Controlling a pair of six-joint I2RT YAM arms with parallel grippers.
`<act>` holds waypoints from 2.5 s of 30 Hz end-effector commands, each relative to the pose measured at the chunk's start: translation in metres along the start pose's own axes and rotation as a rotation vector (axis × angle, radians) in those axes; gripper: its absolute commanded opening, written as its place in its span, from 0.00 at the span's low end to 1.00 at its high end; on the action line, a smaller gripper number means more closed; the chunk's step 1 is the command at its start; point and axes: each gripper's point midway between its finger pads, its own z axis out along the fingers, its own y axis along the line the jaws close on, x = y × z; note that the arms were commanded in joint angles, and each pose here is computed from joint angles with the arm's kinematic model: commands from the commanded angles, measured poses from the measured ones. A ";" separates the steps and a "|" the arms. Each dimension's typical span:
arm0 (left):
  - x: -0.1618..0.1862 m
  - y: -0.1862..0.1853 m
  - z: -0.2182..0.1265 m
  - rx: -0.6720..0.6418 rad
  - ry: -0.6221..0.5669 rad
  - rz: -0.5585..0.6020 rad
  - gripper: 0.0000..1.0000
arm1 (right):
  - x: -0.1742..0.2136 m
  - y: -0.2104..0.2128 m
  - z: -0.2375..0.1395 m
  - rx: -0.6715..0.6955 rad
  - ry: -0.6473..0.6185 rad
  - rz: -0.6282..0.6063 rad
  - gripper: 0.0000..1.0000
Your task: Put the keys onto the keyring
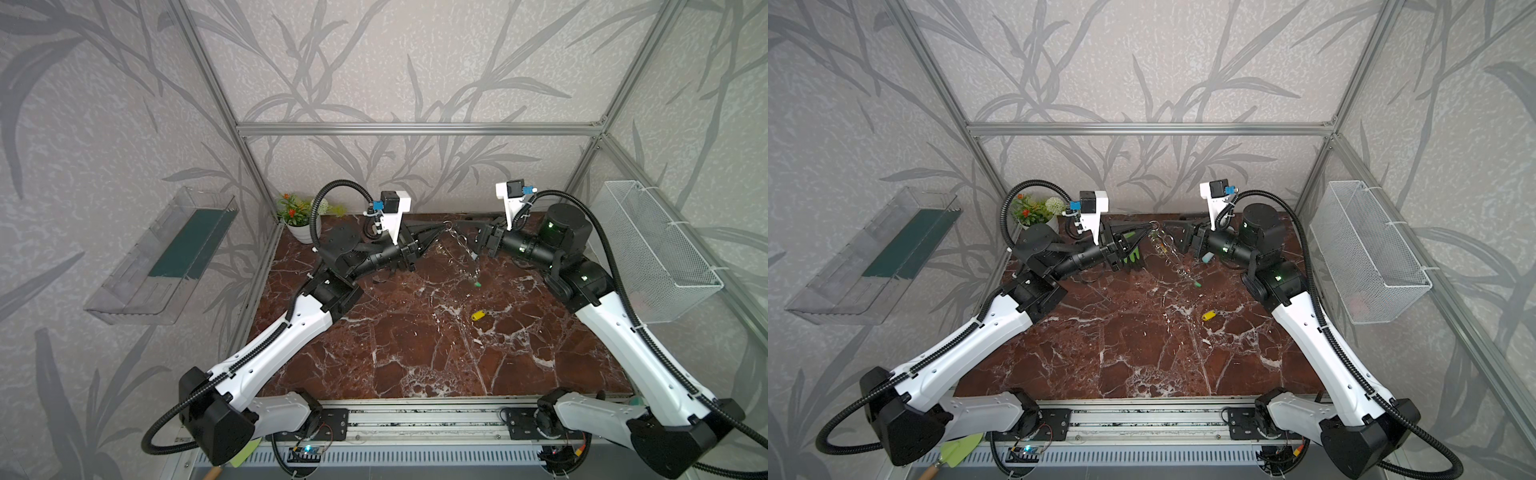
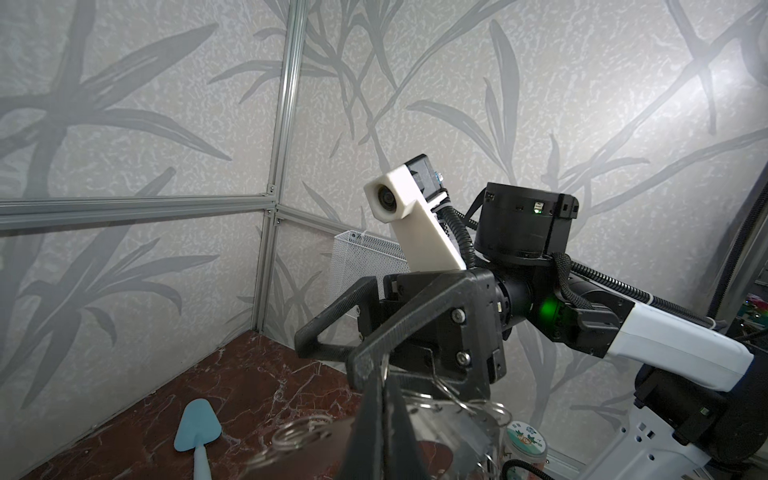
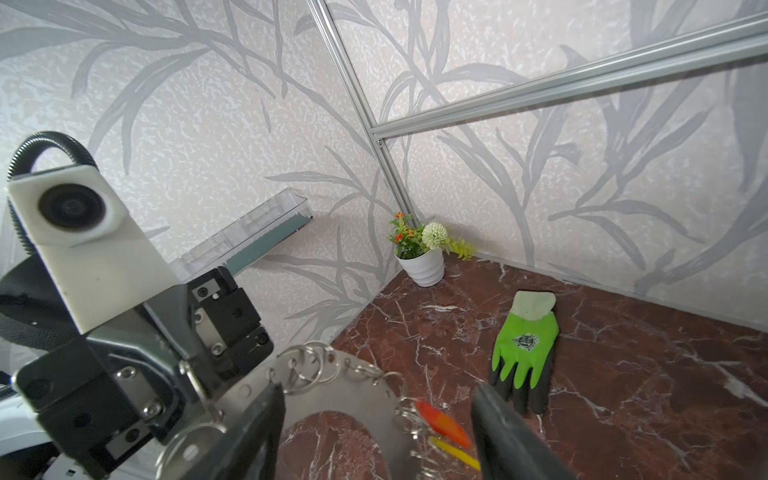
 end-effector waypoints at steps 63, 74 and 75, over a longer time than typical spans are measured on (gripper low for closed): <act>0.035 -0.009 -0.018 -0.115 0.181 0.017 0.12 | 0.013 0.055 -0.011 -0.341 0.090 0.027 0.00; 0.029 -0.016 -0.069 -0.111 0.431 0.239 0.64 | 0.027 0.064 -0.019 -0.369 0.179 -0.171 0.00; 0.029 -0.019 -0.070 -0.092 0.451 0.245 0.67 | 0.028 0.065 -0.021 -0.371 0.186 -0.200 0.00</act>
